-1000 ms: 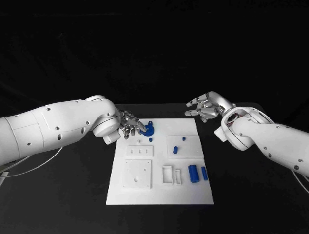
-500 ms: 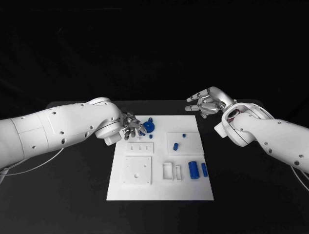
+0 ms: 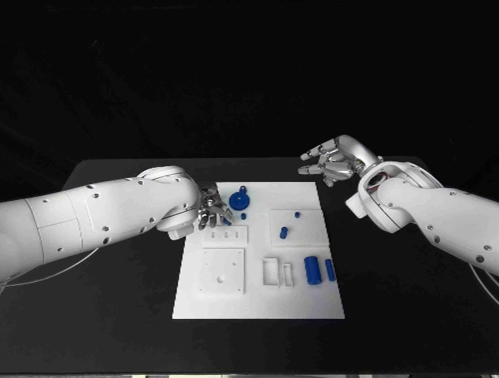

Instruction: Assemble the parts on the task board

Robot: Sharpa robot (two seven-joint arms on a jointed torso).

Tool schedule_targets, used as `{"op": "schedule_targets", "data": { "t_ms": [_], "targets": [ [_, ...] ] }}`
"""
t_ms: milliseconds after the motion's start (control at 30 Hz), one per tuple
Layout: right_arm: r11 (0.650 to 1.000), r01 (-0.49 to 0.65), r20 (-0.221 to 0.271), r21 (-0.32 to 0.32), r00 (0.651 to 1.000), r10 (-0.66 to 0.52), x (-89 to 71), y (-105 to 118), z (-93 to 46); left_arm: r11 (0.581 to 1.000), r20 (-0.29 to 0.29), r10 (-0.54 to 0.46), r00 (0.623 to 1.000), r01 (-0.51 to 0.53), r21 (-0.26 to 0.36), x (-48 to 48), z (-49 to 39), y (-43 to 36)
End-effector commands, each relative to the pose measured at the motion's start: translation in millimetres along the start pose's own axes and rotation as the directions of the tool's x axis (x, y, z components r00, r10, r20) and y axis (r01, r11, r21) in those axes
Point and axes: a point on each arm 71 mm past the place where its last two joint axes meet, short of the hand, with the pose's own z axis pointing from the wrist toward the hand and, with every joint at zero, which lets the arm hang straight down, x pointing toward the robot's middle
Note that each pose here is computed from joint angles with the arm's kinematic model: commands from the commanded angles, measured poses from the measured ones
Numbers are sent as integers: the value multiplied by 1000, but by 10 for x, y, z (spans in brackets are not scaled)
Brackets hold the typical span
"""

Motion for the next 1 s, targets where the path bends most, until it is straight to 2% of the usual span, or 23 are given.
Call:
{"op": "schedule_targets", "data": {
  "t_ms": [33,267,500,1000],
  "targets": [
    [1000,-3,-6,-14,1000,3,2,15,-2,999,13,54,998,-53,-5,30,4,10],
    [1000,-3,-7,-14,1000,3,-1,11,-4,999,7,52,999,-52,-7,113,25,47],
    [1000,-2,-9,-12,1000,2,-6,4,-7,999,30,36,999,-36,1,149,36,67],
    [1000,-2,-11,-11,1000,2,-5,1,-6,999,24,33,999,-33,3,215,57,73]
  ]
}}
